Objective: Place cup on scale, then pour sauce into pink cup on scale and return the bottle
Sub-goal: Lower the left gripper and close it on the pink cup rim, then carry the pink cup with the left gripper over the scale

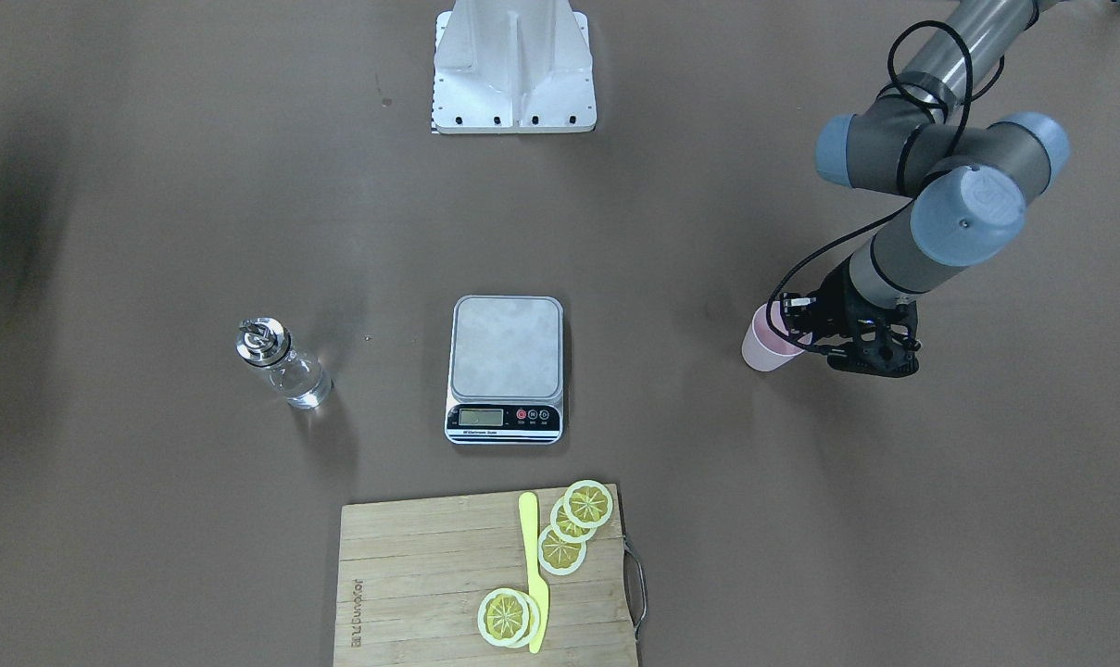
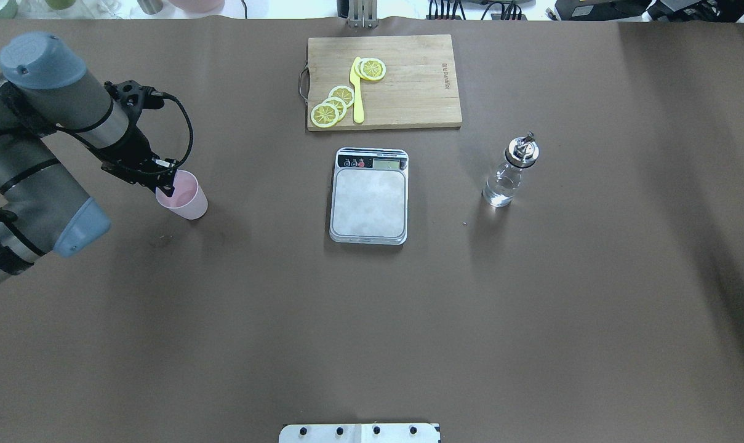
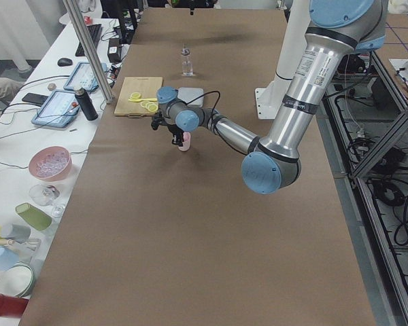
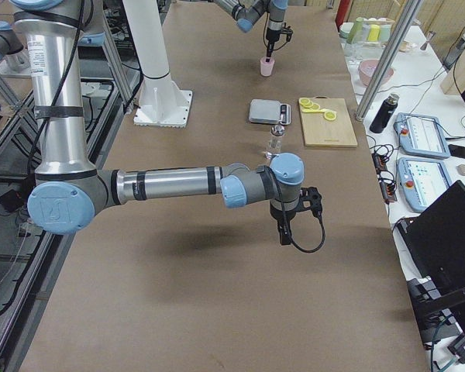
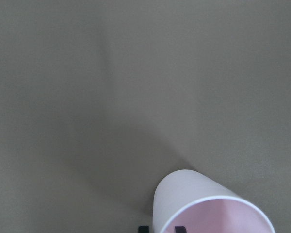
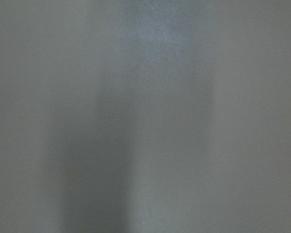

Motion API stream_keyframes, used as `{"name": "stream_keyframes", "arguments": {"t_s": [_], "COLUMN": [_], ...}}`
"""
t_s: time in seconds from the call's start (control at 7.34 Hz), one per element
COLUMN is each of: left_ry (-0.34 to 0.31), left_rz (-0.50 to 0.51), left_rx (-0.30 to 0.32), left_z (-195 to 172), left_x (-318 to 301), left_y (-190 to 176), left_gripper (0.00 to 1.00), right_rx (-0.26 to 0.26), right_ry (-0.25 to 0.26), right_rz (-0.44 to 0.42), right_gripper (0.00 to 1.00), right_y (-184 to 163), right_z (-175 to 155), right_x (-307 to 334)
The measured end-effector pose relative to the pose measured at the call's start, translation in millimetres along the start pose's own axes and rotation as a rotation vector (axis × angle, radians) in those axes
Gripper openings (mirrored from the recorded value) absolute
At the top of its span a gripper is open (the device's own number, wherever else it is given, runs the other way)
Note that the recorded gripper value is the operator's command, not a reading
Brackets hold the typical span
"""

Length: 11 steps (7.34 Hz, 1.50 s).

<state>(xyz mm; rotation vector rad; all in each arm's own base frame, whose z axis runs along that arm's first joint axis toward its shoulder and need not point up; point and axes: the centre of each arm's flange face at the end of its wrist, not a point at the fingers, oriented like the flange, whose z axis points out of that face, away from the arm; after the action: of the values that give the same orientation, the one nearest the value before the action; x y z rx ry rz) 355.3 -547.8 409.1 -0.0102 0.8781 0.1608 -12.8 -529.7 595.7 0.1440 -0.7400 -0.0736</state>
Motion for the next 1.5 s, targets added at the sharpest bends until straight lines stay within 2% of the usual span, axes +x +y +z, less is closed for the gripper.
{"name": "stream_keyframes", "arguments": {"t_s": [0.54,0.82,1.09,1.23,1.5], "left_ry": [0.023,0.039,0.030,0.028,0.021], "left_rz": [-0.006,-0.121,-0.225,-0.269,-0.327], "left_rx": [0.024,0.033,0.017,0.017,0.032], "left_z": [-18.3,-42.5,-80.2,-88.9,-82.7], "left_x": [20.8,62.7,129.6,163.8,232.2], "left_y": [-0.4,-12.9,-24.8,-23.7,-10.2], "left_gripper": [0.00,0.00,0.00,0.00,0.00], "right_rx": [0.000,-0.002,-0.005,-0.008,-0.016], "right_ry": [0.012,0.014,0.014,0.014,0.015], "right_rz": [0.000,-0.001,0.001,0.003,0.013], "right_gripper": [1.00,1.00,1.00,1.00,1.00], "right_y": [1.0,2.2,4.4,5.8,8.0], "right_z": [0.8,1.8,2.9,4.0,7.6], "right_x": [1.8,3.0,4.4,5.2,8.2]}}
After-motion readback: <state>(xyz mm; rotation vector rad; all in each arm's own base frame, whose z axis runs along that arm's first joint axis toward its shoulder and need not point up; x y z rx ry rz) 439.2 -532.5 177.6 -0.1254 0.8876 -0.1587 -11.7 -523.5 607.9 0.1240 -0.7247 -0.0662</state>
